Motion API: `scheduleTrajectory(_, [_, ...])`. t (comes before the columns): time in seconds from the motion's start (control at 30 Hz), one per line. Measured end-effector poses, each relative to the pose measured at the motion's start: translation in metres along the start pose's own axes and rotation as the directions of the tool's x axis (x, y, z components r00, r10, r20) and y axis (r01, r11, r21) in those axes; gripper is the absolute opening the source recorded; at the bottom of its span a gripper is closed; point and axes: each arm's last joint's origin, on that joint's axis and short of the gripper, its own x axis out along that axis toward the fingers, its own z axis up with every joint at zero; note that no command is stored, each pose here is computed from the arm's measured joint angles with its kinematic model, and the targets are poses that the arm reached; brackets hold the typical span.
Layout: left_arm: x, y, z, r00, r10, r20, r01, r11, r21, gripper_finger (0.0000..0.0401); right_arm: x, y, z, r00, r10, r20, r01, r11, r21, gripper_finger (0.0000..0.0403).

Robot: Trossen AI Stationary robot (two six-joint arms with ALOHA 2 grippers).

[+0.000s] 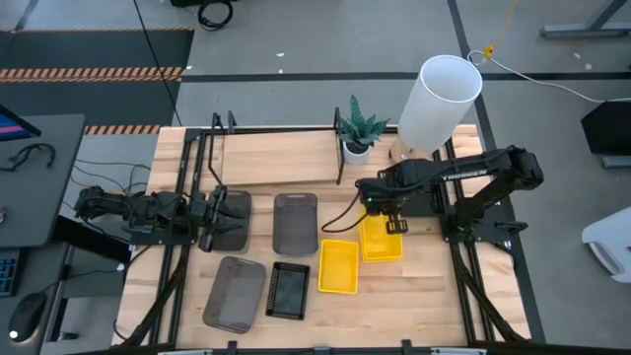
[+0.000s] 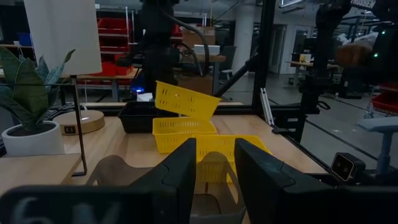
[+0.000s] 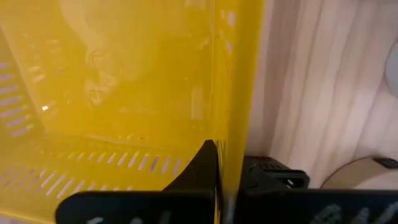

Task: Stack baskets on shelf by color
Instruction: Stack the bottom right yellow bin on the top of the top yellow bin

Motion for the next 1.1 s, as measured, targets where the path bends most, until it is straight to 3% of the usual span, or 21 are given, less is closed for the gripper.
scheduleTrajectory(0.3, [0.000,0.000,0.000,1.000,0.000,-0.001,0.000,1.000,0.000,0.0117,0.013,0.000,-0.001,1.000,-0.007,0.004,0.007,0.999,-0.034,0.0006])
scheduleTrajectory(0.7, [0.000,0.000,0.000,1.000,0.000,-0.001,0.000,1.000,0.000,0.0117,0.035,0.010,-0.011,0.998,0.042,-0.045,-0.042,0.999,0.007,0.0010])
scheduleTrajectory(0.9, [0.000,0.000,0.000,1.000,0.000,-0.001,0.000,1.000,0.000,0.0117,0.048,0.022,-0.017,0.997,0.047,-0.061,-0.046,0.999,0.025,0.0035])
scheduleTrajectory(1.1, [0.000,0.000,0.000,1.000,0.000,-0.001,0.000,1.000,0.000,0.0117,0.050,0.034,-0.020,0.990,0.117,-0.082,-0.112,0.991,0.070,0.0087])
